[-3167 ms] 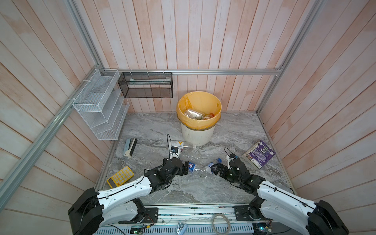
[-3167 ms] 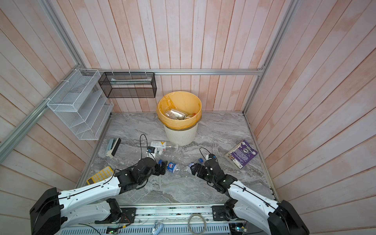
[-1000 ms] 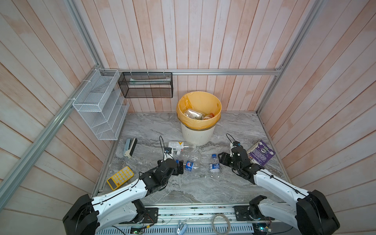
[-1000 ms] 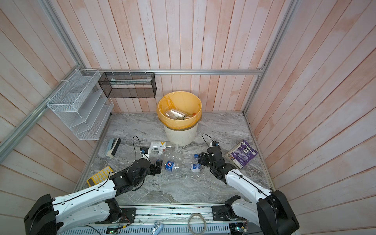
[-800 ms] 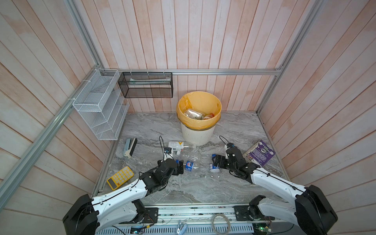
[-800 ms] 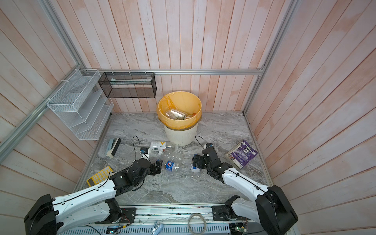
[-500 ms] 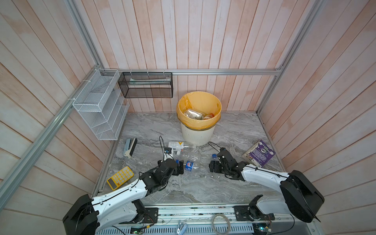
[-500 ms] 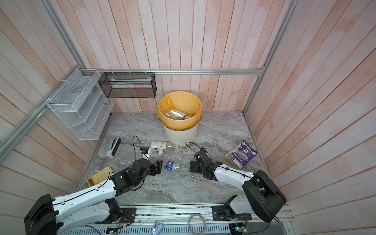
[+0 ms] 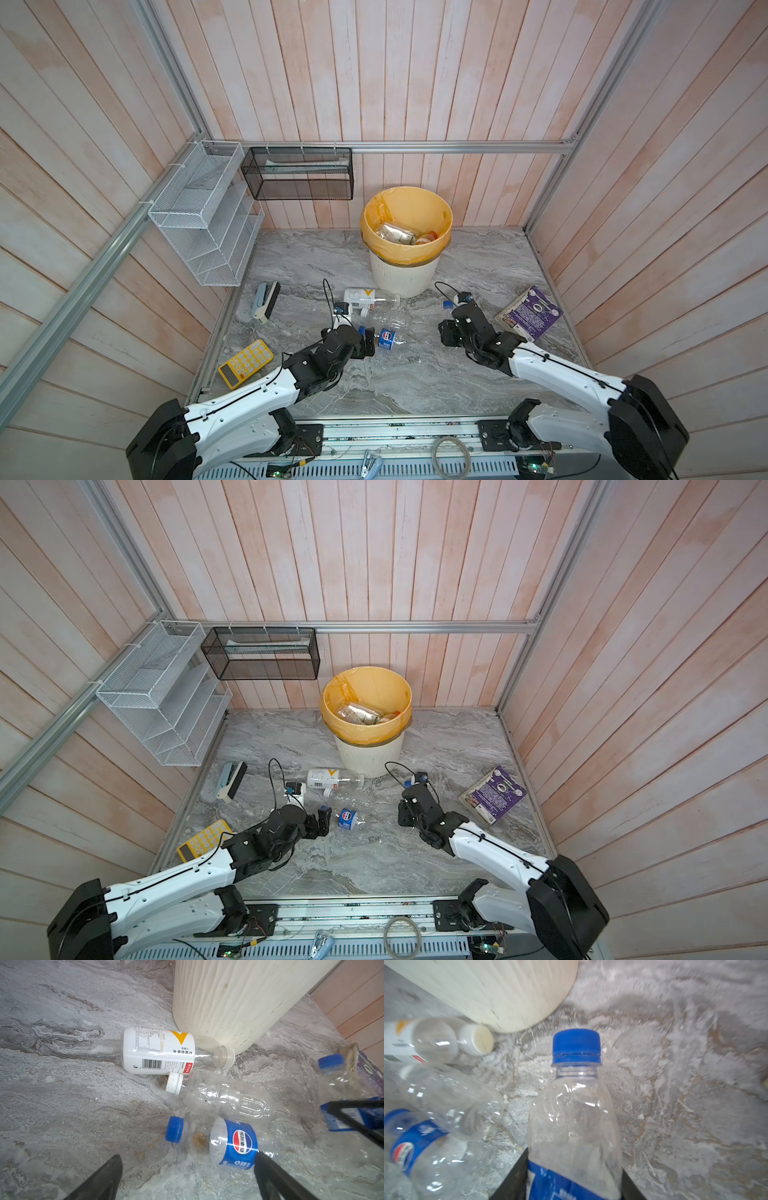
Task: Throw the plastic bottles in the bin
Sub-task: 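Close the right gripper on the blue-capped water bottle and lift it, then carry the water bottle over the bin and open the right gripper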
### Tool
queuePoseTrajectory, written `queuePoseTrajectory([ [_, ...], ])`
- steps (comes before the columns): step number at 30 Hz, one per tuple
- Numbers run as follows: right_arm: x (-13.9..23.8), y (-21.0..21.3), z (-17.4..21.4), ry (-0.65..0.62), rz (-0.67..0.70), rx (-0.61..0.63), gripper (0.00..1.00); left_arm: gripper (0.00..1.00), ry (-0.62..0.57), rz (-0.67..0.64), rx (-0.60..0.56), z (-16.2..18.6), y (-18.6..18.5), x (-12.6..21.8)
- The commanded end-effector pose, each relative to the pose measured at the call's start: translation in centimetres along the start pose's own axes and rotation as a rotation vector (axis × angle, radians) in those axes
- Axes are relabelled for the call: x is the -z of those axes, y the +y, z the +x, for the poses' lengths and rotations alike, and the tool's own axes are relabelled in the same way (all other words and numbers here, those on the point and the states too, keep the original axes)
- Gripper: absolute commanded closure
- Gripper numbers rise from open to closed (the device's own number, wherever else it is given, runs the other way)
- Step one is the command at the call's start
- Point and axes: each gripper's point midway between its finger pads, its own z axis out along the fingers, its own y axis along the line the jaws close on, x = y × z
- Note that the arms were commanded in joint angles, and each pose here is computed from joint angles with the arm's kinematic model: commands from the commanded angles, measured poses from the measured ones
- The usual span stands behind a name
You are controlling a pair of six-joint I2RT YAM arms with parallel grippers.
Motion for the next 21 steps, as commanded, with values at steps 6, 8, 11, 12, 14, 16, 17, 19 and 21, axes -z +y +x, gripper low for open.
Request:
queuePoseTrajectory([
  [6, 7.6, -0.4, -7.5, -0.360, -0.095, -0.036, 0.52, 0.00, -0.080, -0.021, 0.069, -1.2, 1.0, 0.6],
  [8, 9.2, 0.3, -9.9, -0.426, -0.112, -0.020, 0.52, 0.01, -0.090, -0.020, 0.078, -1.3, 1.0, 0.7],
  [11, 10.8, 2.4, -14.2, -0.491, -0.142, 0.042, 0.52, 0.00, -0.103, -0.020, 0.087, -1.6, 1.2, 1.0],
  [12, 11.7, 3.9, -16.3, -0.519, -0.181, 0.068, 0.52, 0.00, -0.103, -0.020, 0.089, -1.6, 1.2, 1.0],
  [14, 12.4, 7.7, -20.1, -0.532, -0.276, 0.140, 0.52, 0.00, -0.084, -0.038, 0.103, -1.4, 1.7, 0.8],
  [16, 11.9, 12.5, -23.5, -0.471, -0.382, 0.225, 0.49, 0.00, -0.029, -0.049, 0.121, -1.0, 2.1, 0.3],
  [17, 11.3, 14.3, -24.6, -0.435, -0.414, 0.256, 0.49, 0.00, -0.004, -0.049, 0.122, -0.6, 2.2, 0.0],
  [19, 9.6, 16.2, -27.0, -0.387, -0.417, 0.281, 0.39, 0.00, 0.032, -0.034, 0.114, -0.2, 1.8, -0.3],
  [21, 7.5, 16.4, -28.4, -0.350, -0.382, 0.287, 0.19, 0.00, 0.056, -0.021, 0.108, 0.1, 1.5, -0.6],
])
